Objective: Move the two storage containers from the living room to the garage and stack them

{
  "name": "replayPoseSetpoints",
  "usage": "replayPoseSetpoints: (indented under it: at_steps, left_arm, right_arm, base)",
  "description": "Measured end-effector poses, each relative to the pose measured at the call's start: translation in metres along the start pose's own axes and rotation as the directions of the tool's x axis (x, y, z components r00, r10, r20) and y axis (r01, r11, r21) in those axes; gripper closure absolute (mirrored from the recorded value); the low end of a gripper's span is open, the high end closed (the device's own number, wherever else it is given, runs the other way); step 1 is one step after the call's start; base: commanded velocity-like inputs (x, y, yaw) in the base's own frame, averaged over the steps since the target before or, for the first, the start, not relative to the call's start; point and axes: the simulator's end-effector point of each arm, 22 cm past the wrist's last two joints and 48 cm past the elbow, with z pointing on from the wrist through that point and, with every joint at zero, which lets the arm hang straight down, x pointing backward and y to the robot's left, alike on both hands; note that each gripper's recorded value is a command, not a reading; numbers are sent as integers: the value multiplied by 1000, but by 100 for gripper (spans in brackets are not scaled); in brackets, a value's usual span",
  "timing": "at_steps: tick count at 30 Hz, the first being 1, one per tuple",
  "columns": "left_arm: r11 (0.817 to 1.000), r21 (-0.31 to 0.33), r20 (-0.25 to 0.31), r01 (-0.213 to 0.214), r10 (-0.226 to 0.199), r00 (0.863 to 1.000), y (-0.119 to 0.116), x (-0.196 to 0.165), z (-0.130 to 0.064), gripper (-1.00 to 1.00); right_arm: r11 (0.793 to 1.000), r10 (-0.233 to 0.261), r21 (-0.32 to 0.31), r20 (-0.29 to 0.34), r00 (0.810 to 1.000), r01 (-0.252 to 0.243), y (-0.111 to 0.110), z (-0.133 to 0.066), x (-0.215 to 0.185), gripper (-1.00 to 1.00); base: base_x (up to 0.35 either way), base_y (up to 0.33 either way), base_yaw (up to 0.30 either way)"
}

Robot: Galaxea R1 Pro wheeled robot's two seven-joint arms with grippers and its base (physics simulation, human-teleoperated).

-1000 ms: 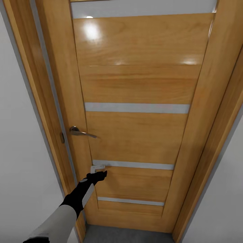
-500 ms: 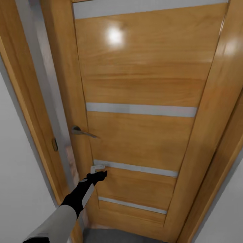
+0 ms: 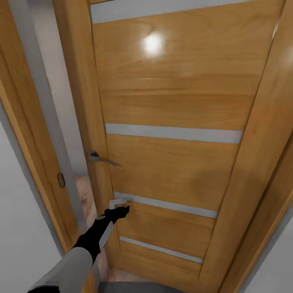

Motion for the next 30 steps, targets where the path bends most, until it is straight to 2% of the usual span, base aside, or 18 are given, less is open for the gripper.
replayPoseSetpoints:
  at_steps: [14,22,30]
  left_arm:
    - [1000,1,0,-3,3,1000,-1,0,0,-100]
    - [1000,3,-2,-2,2,1000,-1,1,0,-100]
    - [1000,2,0,-2,2,1000,-2,0,0,-100]
  right_arm:
    - [1000,-2,-2,3,1000,2,0,1,-1,-100]
    - [1000,-1,-1,3,1000,1,0,1,-1,-100]
    - [1000,0,1,2,1000,0,0,1,-1,-100]
  base:
    - [33,0,0]
    - [241,0,0]
    - [35,0,0]
